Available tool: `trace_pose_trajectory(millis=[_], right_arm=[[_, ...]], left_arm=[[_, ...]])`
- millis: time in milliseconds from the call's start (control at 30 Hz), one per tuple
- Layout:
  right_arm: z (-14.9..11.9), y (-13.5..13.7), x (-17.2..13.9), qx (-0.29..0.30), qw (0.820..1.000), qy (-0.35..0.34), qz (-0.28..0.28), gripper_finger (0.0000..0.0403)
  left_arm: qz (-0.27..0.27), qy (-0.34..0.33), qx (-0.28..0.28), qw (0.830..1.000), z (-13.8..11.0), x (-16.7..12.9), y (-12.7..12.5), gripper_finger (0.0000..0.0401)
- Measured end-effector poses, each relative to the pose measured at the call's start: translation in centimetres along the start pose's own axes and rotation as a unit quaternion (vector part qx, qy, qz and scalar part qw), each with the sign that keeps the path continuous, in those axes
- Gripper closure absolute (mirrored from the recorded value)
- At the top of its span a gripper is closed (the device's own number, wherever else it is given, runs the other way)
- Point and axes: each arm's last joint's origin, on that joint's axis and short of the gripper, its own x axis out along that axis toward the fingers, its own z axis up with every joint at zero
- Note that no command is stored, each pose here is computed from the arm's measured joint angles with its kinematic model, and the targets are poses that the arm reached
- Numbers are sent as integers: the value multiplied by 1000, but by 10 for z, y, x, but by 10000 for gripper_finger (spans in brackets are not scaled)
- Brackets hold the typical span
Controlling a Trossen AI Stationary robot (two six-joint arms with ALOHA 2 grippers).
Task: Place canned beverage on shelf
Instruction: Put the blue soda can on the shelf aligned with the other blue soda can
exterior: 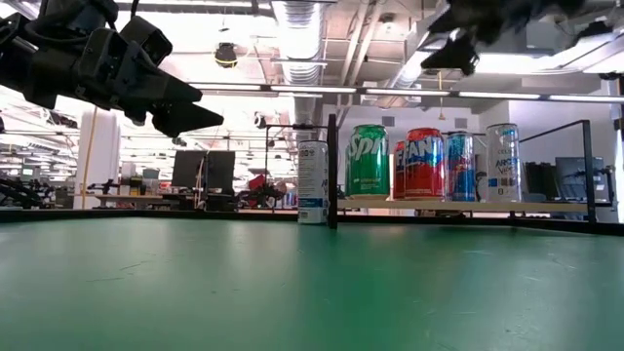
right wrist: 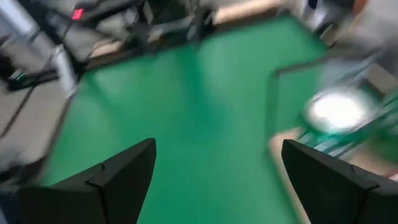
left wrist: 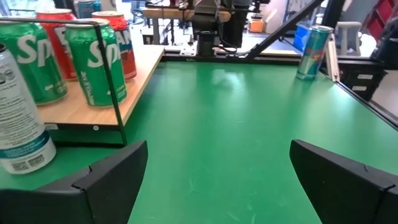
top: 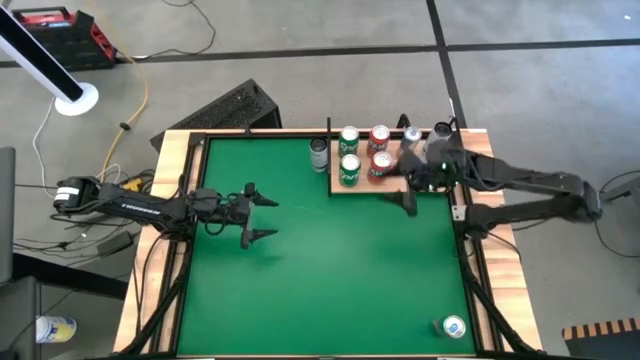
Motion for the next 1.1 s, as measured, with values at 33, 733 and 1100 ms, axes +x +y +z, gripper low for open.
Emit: trace_pose_trajectory(millis=[33,733,1100], right_arm=[[3,11,-1,11,1000,24,9,33],[-24,200,-12,410,754,479,-187,35],[-58,251,-21,456,642,554,-270,35]], left_arm=[[-5,0,3,1000,0,0,0,24],[-80,-4,91,993,0,0,-4,24],[-119,0,81,990,-1,-1,-7,24]])
